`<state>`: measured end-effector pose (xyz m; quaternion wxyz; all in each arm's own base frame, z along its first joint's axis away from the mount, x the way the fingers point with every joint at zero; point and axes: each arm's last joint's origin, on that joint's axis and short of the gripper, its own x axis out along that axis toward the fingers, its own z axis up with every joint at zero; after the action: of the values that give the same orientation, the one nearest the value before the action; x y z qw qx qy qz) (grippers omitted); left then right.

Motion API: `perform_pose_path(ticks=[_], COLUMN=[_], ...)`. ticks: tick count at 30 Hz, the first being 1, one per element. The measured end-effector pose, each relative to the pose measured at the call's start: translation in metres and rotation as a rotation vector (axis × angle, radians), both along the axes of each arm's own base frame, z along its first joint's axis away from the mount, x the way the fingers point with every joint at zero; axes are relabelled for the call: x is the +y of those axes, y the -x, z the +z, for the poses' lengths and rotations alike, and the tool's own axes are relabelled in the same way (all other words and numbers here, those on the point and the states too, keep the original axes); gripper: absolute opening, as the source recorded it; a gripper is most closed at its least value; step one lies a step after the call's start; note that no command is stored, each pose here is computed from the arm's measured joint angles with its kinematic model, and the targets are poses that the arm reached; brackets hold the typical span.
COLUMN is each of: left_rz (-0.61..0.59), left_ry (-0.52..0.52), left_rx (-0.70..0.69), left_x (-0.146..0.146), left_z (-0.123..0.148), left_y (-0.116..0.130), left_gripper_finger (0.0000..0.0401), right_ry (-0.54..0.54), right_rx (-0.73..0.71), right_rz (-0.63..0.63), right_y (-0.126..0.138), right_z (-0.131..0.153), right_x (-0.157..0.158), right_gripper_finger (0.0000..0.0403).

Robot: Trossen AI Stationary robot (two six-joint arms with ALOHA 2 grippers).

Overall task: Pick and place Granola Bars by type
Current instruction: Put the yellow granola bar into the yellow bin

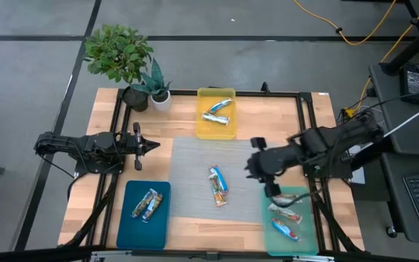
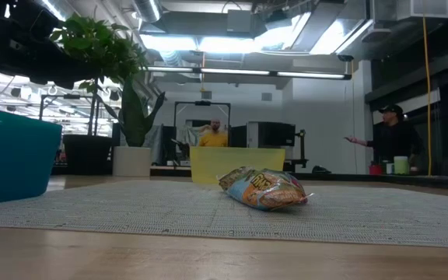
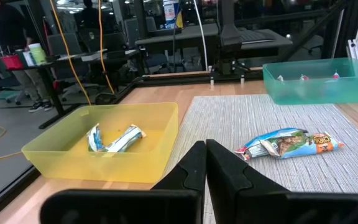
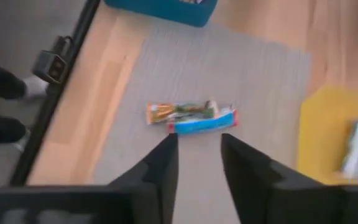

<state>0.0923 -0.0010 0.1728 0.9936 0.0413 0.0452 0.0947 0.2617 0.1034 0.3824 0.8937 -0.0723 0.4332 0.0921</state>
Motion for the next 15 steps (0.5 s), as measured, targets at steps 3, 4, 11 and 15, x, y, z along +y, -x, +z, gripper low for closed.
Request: perform_pose_path(ticks=[3,4,11,15], left_rz=[0.000,0.000,0.000,0.000], left_ry=[0.000,0.000,0.000,0.000], left_rx=[0.000,0.000,0.000,0.000], left_x=[0.000,0.000,0.000,0.000], left_z=[0.000,0.000,0.000,0.000], left_y=[0.000,0.000,0.000,0.000], left_gripper_finger=[0.0005,0.0006,0.0007,0.0004], right_ry=[0.070,0.095,0.207,0.224], right_rx=[0.008,0.009,-0.052,-0.049], right_rz=[0.057,0.082,0.323,0.414], right_y=[-0.024,-0.032,-0.079,-0.101], right_z=[0.004,0.006,0.013,0.006], right_x=[0.001,0.003,0.021,0.024], right_gripper_finger=[0.0155,0.0167,0.0221,0.0227])
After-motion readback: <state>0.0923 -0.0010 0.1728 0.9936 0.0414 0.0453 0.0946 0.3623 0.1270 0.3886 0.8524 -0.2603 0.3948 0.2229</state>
